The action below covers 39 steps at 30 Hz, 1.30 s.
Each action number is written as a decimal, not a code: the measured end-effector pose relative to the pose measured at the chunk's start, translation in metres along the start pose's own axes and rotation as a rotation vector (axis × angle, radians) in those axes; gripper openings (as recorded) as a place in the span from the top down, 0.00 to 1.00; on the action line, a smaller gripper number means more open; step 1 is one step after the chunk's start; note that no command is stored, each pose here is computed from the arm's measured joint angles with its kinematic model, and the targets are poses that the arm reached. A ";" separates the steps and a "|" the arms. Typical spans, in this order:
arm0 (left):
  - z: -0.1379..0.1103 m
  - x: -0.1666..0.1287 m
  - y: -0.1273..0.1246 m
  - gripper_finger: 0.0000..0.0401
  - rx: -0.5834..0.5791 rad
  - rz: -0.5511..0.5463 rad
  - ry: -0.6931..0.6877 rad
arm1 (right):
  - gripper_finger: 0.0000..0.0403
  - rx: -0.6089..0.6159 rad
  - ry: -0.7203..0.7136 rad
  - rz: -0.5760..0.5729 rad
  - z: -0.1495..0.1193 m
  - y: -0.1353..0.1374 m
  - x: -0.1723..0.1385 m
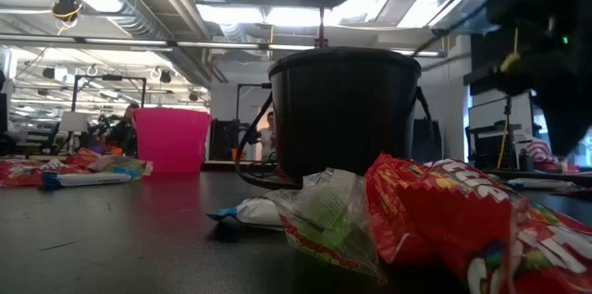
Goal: Organize candy in baskets
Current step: Put the red candy into the black bucket
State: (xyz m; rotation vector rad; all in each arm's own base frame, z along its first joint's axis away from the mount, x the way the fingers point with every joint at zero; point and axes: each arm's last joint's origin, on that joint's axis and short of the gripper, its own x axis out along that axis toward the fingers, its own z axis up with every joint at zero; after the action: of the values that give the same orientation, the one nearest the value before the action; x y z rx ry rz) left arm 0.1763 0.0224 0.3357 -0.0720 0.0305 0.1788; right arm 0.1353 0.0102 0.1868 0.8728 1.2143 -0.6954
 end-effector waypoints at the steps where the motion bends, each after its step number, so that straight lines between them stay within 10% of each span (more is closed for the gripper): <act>1: 0.000 0.000 0.000 0.55 0.000 0.004 0.000 | 1.00 -0.005 -0.014 0.010 0.002 0.004 -0.008; 10: 0.000 0.000 0.000 0.55 0.003 0.006 -0.001 | 0.95 -0.025 -0.074 0.010 0.008 0.011 -0.027; 27: -0.001 0.000 0.000 0.55 0.004 -0.002 0.014 | 0.39 0.166 0.172 -0.046 -0.007 -0.003 0.043; 39: -0.003 0.001 0.000 0.55 -0.004 -0.001 0.030 | 0.61 0.131 0.224 -0.068 -0.008 -0.002 0.051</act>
State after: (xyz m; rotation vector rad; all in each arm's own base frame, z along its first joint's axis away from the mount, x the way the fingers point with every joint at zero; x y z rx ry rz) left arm 0.1771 0.0224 0.3325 -0.0790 0.0602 0.1772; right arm 0.1410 0.0158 0.1354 1.0435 1.4156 -0.7536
